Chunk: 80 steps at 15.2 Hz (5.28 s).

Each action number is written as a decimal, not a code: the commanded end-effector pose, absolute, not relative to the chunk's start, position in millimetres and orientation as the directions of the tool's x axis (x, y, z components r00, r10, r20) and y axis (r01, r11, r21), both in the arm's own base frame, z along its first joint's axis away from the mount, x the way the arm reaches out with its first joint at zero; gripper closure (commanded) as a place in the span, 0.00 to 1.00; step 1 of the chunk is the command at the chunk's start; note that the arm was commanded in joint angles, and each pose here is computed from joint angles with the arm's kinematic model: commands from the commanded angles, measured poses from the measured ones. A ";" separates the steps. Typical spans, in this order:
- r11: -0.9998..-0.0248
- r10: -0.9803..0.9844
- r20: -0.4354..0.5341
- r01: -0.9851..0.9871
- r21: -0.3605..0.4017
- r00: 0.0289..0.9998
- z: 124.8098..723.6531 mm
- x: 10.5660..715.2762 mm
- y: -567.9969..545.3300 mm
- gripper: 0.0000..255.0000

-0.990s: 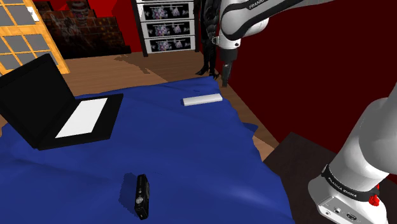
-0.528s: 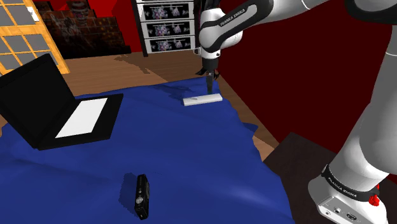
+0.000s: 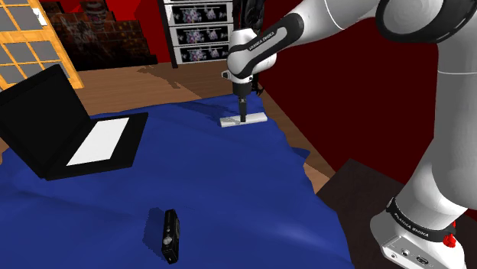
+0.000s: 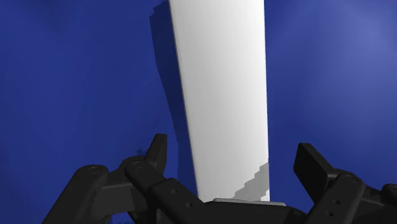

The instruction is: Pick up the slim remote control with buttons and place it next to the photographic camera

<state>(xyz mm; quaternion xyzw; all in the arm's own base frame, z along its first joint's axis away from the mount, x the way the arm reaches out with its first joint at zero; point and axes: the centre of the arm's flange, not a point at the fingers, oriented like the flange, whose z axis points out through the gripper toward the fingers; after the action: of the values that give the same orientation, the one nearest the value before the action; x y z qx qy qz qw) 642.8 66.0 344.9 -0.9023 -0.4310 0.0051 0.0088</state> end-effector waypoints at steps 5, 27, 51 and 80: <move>-0.627 0.779 -0.001 0.778 -0.020 0.628 325.9 643.2 66.5 0.00; -0.627 0.779 -0.001 0.778 -0.020 0.628 357.6 643.2 66.5 1.00; -0.627 0.779 -0.001 0.778 -0.020 0.628 456.6 594.9 111.4 1.00; -0.627 0.779 -0.001 0.778 -0.020 0.628 457.3 314.5 372.0 1.00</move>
<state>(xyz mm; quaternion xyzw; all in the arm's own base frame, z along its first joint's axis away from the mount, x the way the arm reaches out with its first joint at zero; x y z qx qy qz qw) 325.5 363.2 455.0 -0.9017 -0.4323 0.0049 0.0090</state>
